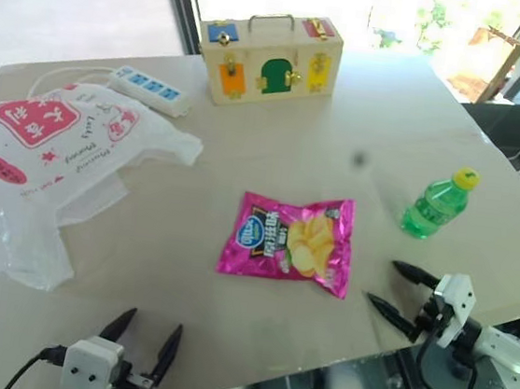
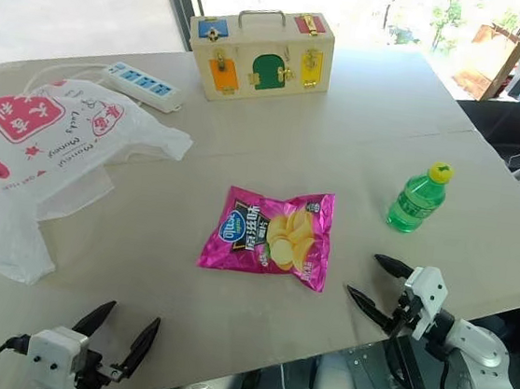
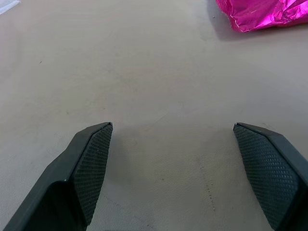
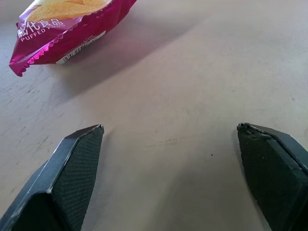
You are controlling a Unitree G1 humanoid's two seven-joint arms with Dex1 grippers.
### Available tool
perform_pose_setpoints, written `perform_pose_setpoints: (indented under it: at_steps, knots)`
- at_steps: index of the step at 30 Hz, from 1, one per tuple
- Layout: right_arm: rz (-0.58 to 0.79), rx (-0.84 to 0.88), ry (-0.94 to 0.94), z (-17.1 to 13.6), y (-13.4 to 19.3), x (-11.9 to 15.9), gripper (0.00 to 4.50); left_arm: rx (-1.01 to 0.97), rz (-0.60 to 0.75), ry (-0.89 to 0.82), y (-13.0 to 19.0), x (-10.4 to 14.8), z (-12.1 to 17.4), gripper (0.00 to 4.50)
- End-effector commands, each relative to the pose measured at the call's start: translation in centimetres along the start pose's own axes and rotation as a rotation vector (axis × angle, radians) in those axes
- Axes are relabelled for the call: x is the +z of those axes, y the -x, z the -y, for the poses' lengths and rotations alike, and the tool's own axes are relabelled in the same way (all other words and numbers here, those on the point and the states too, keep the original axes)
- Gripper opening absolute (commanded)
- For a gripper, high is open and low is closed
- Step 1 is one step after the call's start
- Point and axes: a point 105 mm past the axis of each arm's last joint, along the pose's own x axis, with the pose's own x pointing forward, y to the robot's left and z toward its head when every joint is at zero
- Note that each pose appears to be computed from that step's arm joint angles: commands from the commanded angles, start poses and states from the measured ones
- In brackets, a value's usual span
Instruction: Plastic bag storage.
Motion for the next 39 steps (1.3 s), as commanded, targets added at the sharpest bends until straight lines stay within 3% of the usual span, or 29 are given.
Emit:
perform_pose_setpoints:
  at_steps: [1, 28, 34, 39]
  knots:
    - [0.013, 0.008, -0.007, -0.3, 0.0, 0.0, 4.49, -0.009, 0.003, -0.005, 0.3, 0.1, 0.3, 4.28]
    - [0.044, 0.020, -0.015, -0.7, -0.3, 0.3, 4.49, -0.019, 0.023, -0.003, 0.0, 0.7, 0.2, 4.28]
    - [0.124, 0.120, -0.032, -0.6, 0.0, 3.1, 4.49, 0.006, 0.019, -0.026, 0.4, 0.7, -0.5, 4.28]
    - [0.204, 0.244, 0.039, -2.0, -0.3, 7.5, 4.49, 0.111, 0.088, -0.114, 1.2, 2.6, -2.2, 4.28]
